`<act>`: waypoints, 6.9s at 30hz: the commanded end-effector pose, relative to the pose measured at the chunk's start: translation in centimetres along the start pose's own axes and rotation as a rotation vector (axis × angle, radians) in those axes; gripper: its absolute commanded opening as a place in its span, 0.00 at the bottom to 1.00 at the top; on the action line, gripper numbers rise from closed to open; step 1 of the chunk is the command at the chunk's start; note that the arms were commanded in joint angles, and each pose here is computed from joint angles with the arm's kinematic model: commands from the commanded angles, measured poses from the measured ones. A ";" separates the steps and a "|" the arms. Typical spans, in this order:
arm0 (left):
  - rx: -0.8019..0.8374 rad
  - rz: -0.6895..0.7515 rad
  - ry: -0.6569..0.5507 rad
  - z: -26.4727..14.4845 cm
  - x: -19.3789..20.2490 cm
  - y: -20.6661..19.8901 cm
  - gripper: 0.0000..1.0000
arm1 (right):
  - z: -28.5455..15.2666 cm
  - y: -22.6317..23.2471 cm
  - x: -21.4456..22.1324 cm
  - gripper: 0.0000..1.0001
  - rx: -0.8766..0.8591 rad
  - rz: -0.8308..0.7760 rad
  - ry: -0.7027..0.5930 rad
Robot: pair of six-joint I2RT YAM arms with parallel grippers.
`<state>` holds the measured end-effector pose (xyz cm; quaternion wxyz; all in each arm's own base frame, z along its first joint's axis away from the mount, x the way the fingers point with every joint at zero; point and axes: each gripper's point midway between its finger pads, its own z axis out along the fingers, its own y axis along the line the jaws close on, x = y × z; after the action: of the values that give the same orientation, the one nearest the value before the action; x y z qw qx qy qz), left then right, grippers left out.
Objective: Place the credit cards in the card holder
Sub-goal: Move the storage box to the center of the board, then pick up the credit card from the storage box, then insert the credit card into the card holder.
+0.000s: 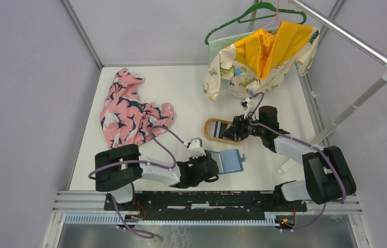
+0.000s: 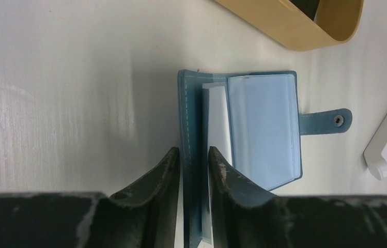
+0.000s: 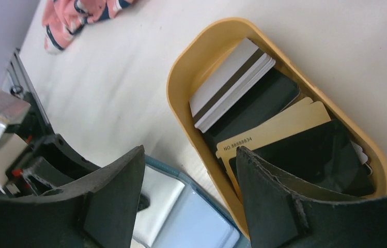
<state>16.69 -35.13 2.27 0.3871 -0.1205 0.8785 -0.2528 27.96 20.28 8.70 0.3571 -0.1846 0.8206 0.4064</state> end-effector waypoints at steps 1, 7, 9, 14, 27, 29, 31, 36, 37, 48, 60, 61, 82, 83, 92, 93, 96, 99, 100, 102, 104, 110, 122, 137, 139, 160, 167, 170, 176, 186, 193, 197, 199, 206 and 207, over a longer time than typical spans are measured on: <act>0.015 -0.029 -0.005 -0.9 -0.5 0.0 0.36 | 0.7 0.4 -3.1 0.70 0.009 0.116 -0.106; -0.015 -0.010 -0.045 -1.7 -2.0 0.9 0.45 | 2.3 0.2 -2.9 0.69 0.048 0.124 -0.069; -0.016 -0.006 -0.063 -2.2 -2.7 1.2 0.48 | 3.0 0.0 -2.8 0.68 0.058 0.133 -0.051; -0.003 0.028 -0.098 -3.2 -4.3 1.0 0.51 | 4.1 -1.2 -3.4 0.68 0.108 0.164 -0.058; 0.086 0.077 -0.178 -4.5 -7.5 0.5 0.63 | 5.8 -1.8 -2.7 0.67 0.100 0.281 -0.030; 0.119 0.089 -0.177 -4.3 -8.3 0.5 0.66 | 6.0 -1.7 -2.8 0.67 0.090 0.305 -0.034; 0.182 0.094 -0.149 -4.0 -8.8 0.4 0.68 | 6.2 -1.6 -2.7 0.66 0.082 0.331 -0.035; 0.256 0.094 -0.155 -2.6 -12.2 0.7 0.72 | 6.6 -1.7 -2.2 0.65 0.082 0.386 -0.029; 0.251 0.113 -0.157 -2.2 -12.7 0.7 0.72 | 6.6 -1.7 -2.1 0.65 0.085 0.400 -0.027; 0.239 0.227 -0.102 3.6 -15.0 -1.3 0.75 | 7.3 -0.9 -2.6 0.64 0.025 0.497 -0.036; 0.271 0.232 -0.030 6.3 -14.0 -1.5 0.47 | 8.7 -0.5 -2.3 0.58 -0.012 0.478 -0.006; 0.277 0.233 -0.026 6.3 -13.9 -1.5 0.46 | 8.9 -0.5 -2.2 0.58 -0.008 0.479 -0.004; 0.341 0.185 -0.067 0.9 -15.1 -0.8 0.43 | 7.7 -1.8 -3.4 0.52 0.031 0.471 -0.035; 0.349 0.181 -0.070 0.4 -15.2 -0.7 0.43 | 7.6 -1.6 -3.6 0.51 0.016 0.472 -0.038; 0.412 0.126 -0.066 -3.0 -14.7 0.2 0.44 | 6.3 -1.9 -3.8 0.48 0.009 0.478 -0.061; 0.419 0.119 -0.065 -3.2 -14.6 0.2 0.44 | 6.1 -2.0 -3.9 0.47 0.010 0.482 -0.066; 0.439 0.106 -0.063 -4.0 -14.4 0.4 0.44 | 5.5 -2.2 -4.0 0.45 0.008 0.484 -0.075; 0.454 0.100 -0.061 -4.6 -14.3 0.5 0.44 | 5.2 -2.4 -4.1 0.44 0.007 0.487 -0.083; 0.460 0.098 -0.060 -4.8 -14.2 0.5 0.44 | 5.0 -2.6 -4.1 0.43 0.010 0.488 -0.087; 0.465 0.091 -0.058 -5.1 -14.0 0.7 0.44 | 4.8 -2.9 -4.1 0.43 0.018 0.492 -0.093; 0.472 0.083 -0.057 -5.4 -13.9 0.8 0.44 | 4.4 -3.3 -4.2 0.40 0.030 0.492 -0.101; 0.499 0.075 -0.058 -6.2 -13.7 0.7 0.44 | 4.2 -4.0 -3.9 0.28 0.051 0.493 -0.103; 0.566 0.044 -0.050 -7.2 -13.0 0.1 0.44 | 3.0 -5.2 -4.1 0.00 0.088 0.486 -0.145; 0.725 0.031 -0.055 -9.1 -12.9 -1.8 0.63 | -1.8 -4.9 -6.7 0.00 0.128 0.345 -0.224; 0.750 0.038 -0.066 -9.4 -13.0 -2.1 0.68 | -2.4 -3.8 -7.4 0.00 0.093 0.311 -0.240; 0.958 0.032 -0.123 -9.5 -14.0 -6.5 0.87 | -6.5 7.7 -6.7 0.00 -0.384 -0.049 -0.301; 1.007 0.046 -0.128 -6.8 -13.8 -8.7 0.79 | -5.9 9.2 -5.8 0.00 -0.445 -0.065 -0.258; 1.044 0.064 -0.100 -6.1 -13.3 -9.9 0.73 | -5.6 9.7 -5.3 0.00 -0.465 -0.070 -0.236; 1.143 0.127 -0.031 -6.7 -12.0 -10.8 0.58 | -5.3 10.1 -4.7 0.00 -0.491 -0.085 -0.208; 1.169 0.106 -0.049 -8.2 -12.3 -10.0 0.02 | -4.9 10.3 -3.7 0.38 -0.506 -0.274 -0.164; 1.212 0.036 -0.137 -10.8 -13.8 -9.3 0.02 | -4.9 11.9 -1.9 0.75 -0.576 -0.417 -0.124; 1.249 0.036 -0.129 -11.3 -13.8 -9.7 0.02 | -4.1 12.3 -0.6 0.68 -0.607 -0.415 -0.069; 1.252 0.038 -0.124 -11.2 -13.6 -9.8 0.02 | -3.9 12.5 -0.2 0.62 -0.618 -0.409 -0.055; 1.262 0.048 -0.120 -11.1 -13.6 -10.1 0.02 | -3.4 13.0 0.5 0.31 -0.652 -0.396 -0.013; 1.265 0.052 -0.117 -11.1 -13.5 -10.2 0.03 | -3.4 13.1 0.5 0.24 -0.659 -0.395 -0.009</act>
<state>18.39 -34.39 17.20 0.3934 0.1155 0.6300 -0.6595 18.07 24.83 15.06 0.3432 -0.4134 0.6223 0.5693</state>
